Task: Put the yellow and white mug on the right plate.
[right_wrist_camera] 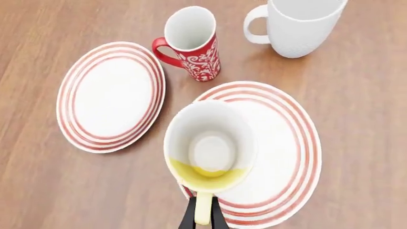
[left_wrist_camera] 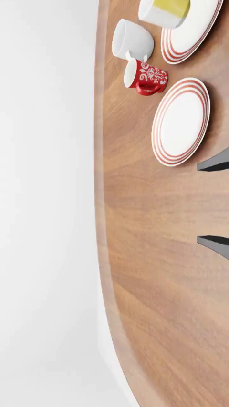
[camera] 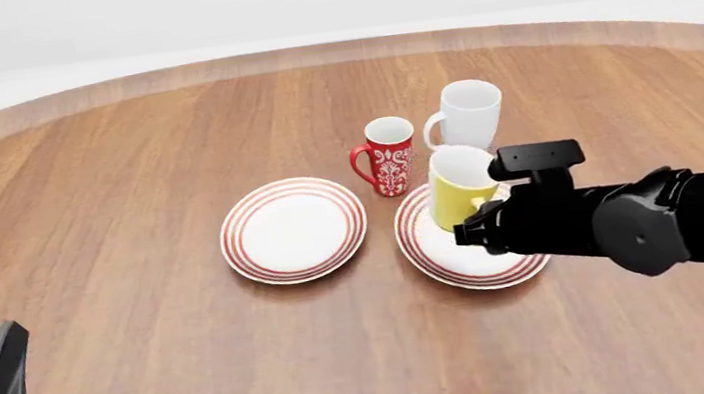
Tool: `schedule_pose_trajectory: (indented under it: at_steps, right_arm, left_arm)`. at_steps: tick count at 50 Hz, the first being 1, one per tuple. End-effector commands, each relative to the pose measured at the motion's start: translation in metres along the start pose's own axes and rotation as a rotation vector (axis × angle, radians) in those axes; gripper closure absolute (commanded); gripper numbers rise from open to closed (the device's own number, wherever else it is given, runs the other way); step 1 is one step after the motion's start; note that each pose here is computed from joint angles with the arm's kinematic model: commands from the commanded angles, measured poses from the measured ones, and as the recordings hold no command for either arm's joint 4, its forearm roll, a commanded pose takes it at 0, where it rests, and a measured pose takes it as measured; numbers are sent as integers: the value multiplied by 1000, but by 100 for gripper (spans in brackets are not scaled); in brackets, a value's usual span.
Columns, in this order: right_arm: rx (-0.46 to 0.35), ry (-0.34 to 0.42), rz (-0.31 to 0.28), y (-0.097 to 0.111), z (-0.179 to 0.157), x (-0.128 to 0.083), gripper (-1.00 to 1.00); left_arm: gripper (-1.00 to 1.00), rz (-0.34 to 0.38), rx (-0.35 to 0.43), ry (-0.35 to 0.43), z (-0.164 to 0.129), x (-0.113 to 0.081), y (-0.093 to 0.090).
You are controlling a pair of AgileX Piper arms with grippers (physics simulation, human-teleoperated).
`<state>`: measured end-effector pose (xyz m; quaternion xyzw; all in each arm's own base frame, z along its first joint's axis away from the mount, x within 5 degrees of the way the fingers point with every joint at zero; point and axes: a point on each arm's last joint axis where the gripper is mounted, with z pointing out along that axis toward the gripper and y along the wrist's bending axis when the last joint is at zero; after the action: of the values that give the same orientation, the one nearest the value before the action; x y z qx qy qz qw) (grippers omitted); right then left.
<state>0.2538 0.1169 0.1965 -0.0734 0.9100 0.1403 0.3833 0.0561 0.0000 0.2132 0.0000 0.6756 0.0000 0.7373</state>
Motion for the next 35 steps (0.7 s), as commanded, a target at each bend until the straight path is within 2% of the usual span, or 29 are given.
schedule_pose_trajectory:
  at_steps: [1, 35]
  right_arm:
    - [37, -3, -22, -14, 7, -3, 100]
    - [56, 19, -15, -24, 33, 13, 100]
  left_arm:
    - [-100, 0, 0, 0, 0, 0, 0]
    - [-100, 0, 0, 0, 0, 0, 0]
